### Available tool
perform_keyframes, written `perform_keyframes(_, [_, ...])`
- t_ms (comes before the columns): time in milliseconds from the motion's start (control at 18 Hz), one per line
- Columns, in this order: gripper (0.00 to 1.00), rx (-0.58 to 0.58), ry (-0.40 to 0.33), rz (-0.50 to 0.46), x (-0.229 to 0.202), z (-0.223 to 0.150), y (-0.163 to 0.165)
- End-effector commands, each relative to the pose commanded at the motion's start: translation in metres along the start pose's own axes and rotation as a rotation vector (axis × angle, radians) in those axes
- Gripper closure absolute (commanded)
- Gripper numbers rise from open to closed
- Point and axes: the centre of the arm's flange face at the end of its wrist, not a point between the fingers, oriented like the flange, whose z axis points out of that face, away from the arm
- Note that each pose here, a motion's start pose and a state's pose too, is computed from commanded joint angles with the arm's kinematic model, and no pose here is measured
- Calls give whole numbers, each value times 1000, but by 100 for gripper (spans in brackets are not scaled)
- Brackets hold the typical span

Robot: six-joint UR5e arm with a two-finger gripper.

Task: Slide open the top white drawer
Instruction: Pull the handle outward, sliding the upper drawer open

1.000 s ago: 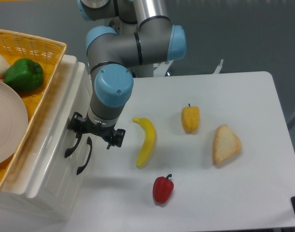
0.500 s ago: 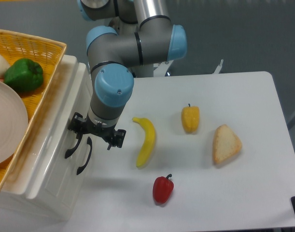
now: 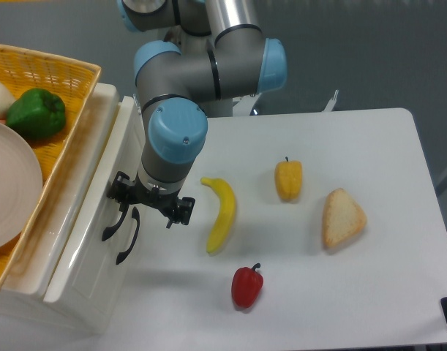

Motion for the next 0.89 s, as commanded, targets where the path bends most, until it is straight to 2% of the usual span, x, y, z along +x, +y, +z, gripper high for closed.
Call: perform_keyframes(889, [0,8,-18,-14,-28,-8,1])
